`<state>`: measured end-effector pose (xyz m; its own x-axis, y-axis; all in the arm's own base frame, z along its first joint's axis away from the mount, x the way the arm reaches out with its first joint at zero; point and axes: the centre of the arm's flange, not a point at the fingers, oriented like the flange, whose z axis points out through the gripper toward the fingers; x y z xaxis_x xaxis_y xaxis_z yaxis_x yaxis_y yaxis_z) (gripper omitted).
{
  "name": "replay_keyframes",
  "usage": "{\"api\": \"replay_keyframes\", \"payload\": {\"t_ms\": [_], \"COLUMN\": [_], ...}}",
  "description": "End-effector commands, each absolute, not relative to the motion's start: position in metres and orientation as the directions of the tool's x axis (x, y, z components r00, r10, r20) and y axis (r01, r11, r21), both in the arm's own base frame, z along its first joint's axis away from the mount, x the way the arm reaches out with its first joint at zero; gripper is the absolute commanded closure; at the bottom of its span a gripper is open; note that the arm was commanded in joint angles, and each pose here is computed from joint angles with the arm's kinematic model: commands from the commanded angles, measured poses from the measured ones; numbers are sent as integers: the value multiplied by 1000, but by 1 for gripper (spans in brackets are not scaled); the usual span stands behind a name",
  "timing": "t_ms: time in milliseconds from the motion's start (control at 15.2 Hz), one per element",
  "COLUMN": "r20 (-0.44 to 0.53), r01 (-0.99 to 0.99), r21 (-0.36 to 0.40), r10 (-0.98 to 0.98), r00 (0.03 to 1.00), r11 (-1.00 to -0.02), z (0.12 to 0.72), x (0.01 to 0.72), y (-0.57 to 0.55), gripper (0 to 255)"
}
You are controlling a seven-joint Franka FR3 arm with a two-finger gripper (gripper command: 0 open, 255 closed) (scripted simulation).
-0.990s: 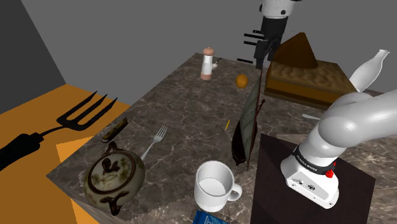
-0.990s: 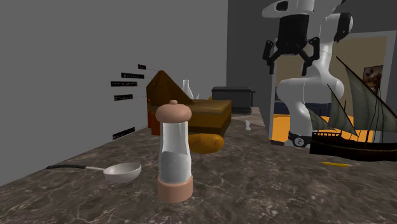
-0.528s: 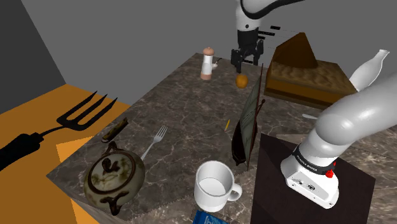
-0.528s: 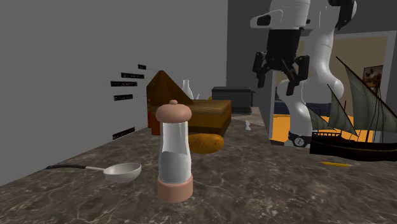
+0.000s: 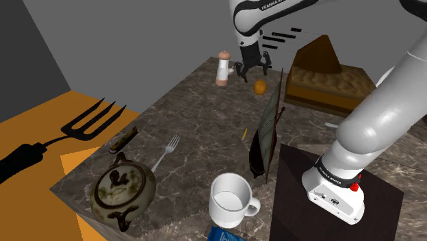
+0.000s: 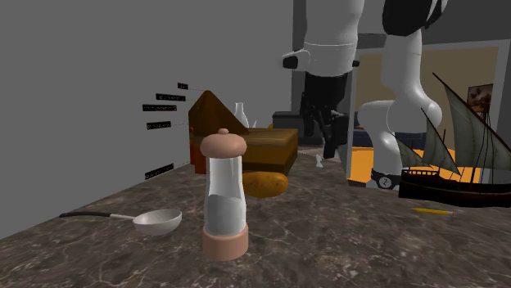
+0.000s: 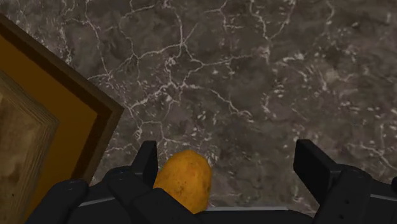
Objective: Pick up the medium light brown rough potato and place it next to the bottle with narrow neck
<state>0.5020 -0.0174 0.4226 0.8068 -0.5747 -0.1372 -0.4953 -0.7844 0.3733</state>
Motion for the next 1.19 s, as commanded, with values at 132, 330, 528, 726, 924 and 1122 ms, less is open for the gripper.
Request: {"api": "replay_keyframes", "payload": {"t_ms": [132, 330, 528, 726, 924, 1122], "r20": [-112, -85, -58, -58, -58, -58], "r01": [-609, -673, -713, -713, -713, -713], "r21": [452, 505, 543, 543, 543, 543], "r10": [-719, -807, -867, -867, -867, -867], "r00": [686, 584, 496, 496, 496, 496], "r11": [-652, -540, -444, -444, -444, -444], "z": [384, 359, 340, 327, 314, 307], "x": [538, 561, 575, 567, 559, 555], "y": [-53, -84, -112, -115, -119, -121], "gripper": [0, 0, 0, 0, 0, 0]}}
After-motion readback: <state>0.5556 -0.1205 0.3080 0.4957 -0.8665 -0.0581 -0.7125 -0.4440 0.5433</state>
